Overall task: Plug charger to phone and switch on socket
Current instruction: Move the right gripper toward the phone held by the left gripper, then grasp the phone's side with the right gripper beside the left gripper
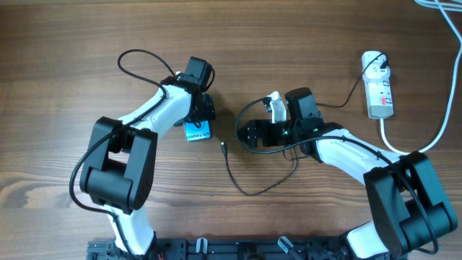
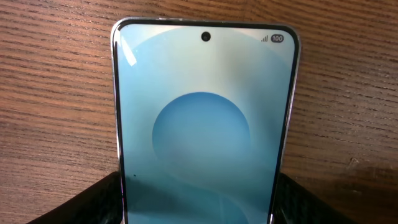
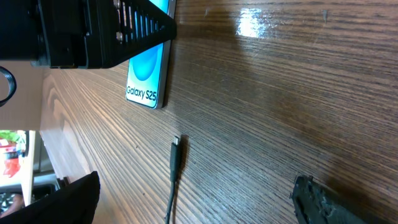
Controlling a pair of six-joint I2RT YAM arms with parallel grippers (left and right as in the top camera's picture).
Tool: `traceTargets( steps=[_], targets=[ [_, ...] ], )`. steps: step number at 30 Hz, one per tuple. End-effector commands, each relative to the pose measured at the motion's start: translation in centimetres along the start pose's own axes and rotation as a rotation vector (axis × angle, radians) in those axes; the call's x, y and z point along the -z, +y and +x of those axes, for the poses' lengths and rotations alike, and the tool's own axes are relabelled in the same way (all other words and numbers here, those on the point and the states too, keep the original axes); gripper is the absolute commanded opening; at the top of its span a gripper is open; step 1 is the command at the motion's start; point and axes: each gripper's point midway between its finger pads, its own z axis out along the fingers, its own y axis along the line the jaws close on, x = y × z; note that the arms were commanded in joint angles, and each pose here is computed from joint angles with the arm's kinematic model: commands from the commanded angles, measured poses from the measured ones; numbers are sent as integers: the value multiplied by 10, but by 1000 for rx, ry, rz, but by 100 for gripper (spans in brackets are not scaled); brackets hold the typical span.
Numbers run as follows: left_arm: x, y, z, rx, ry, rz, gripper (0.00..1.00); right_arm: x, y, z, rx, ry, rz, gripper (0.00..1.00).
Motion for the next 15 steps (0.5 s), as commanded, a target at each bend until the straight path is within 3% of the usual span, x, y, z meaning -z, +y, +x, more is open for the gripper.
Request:
traceTargets(
  steps=[1,7,13,15],
  targets=[
    [-25,4,21,-3,87,-14,74,-2,1,-5,10,-7,4,100],
    [-22,-11,25,-37,139,112,73,-2,7,-2,36,9,-36,100],
    [-7,-25,24,-21,204,331,72,-1,22,-1,56,20,-114,100],
    [4,-37,24,-25,239,471,72,-4,31,-5,58,2,-135,100]
  ],
)
